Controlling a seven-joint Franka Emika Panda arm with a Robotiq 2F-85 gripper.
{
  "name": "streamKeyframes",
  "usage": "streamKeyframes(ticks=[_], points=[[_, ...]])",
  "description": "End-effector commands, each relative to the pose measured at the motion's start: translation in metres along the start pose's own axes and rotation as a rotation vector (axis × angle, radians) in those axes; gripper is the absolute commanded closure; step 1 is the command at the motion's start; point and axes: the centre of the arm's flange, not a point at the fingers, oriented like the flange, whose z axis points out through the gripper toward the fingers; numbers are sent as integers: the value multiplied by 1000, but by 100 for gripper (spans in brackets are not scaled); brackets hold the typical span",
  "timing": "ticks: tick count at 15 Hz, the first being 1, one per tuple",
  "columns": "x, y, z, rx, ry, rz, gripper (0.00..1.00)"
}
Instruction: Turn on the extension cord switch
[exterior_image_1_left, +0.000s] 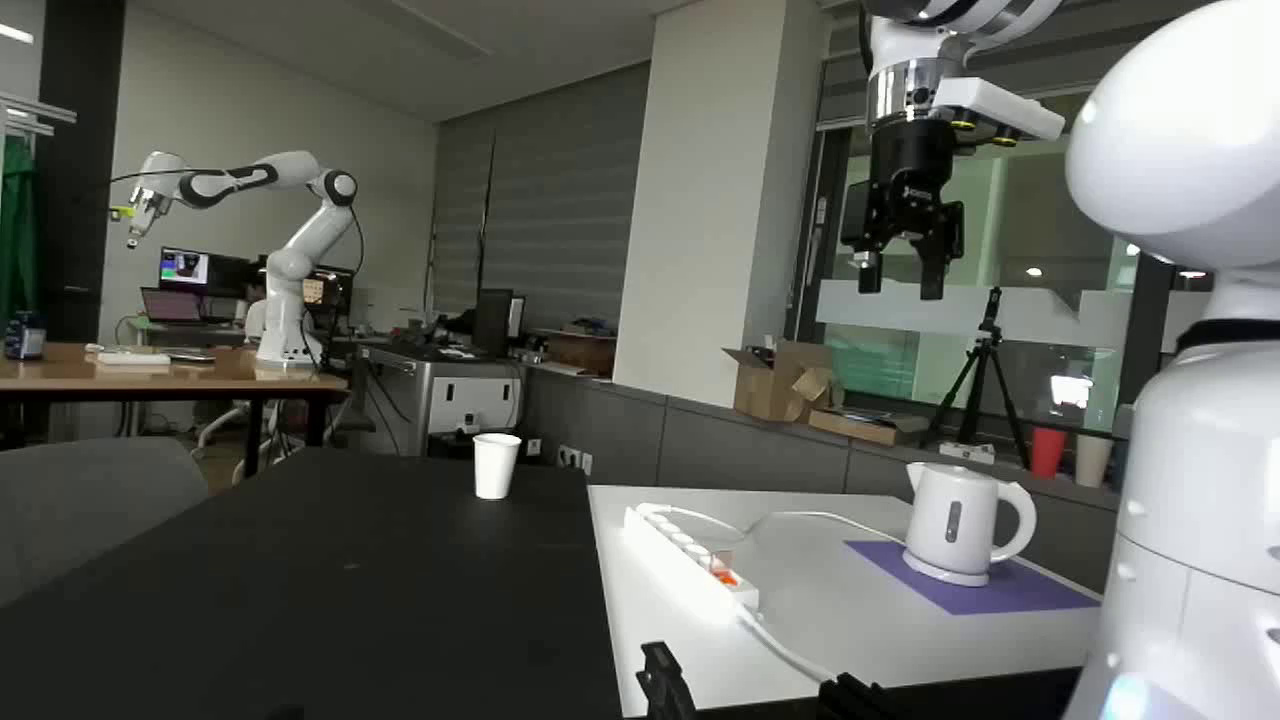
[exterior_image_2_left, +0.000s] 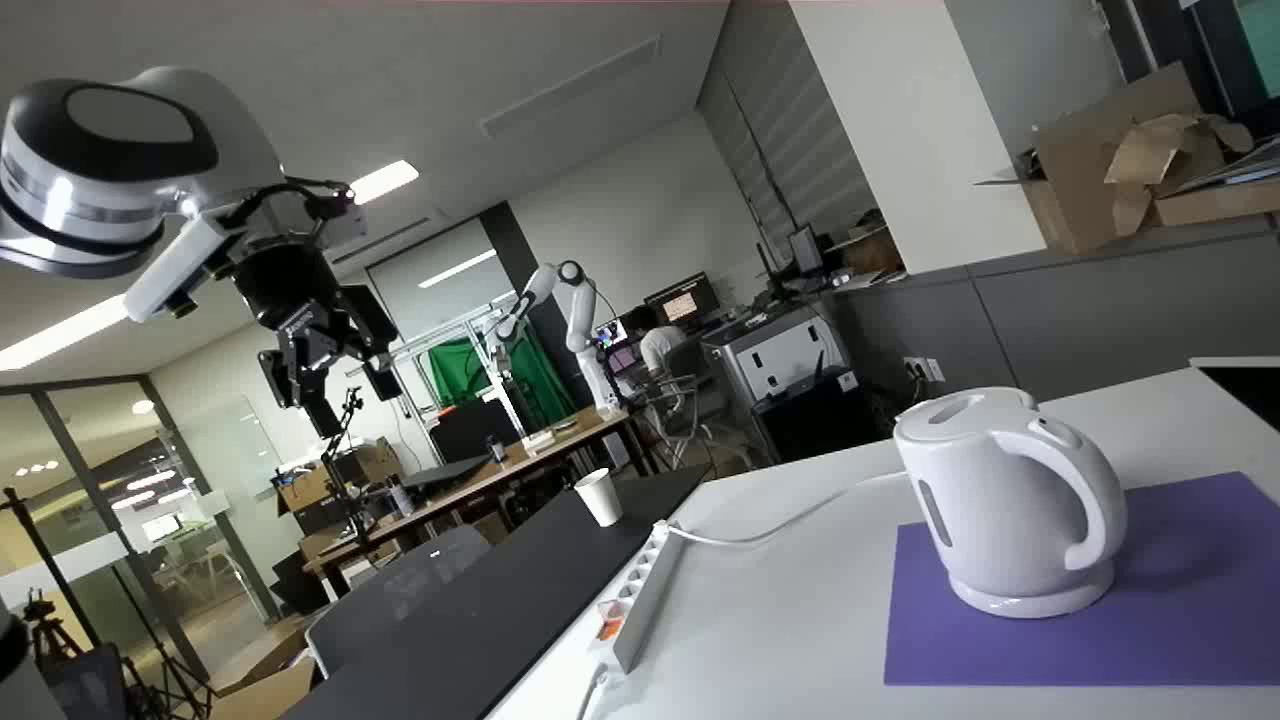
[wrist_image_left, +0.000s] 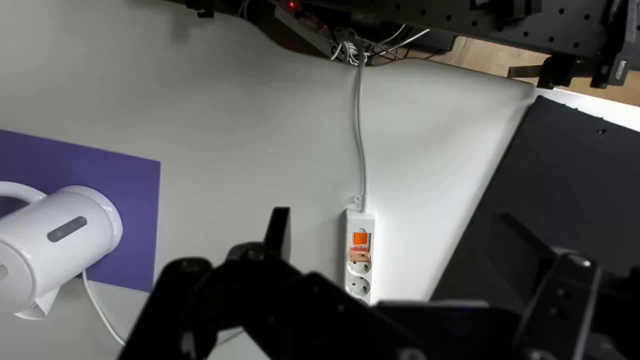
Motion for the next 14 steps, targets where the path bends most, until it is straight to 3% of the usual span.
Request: streamKeyframes(ticks=[1,14], points=[[0,0,0,0,0,0,0],[8,4,1,-7,8,-10,0]])
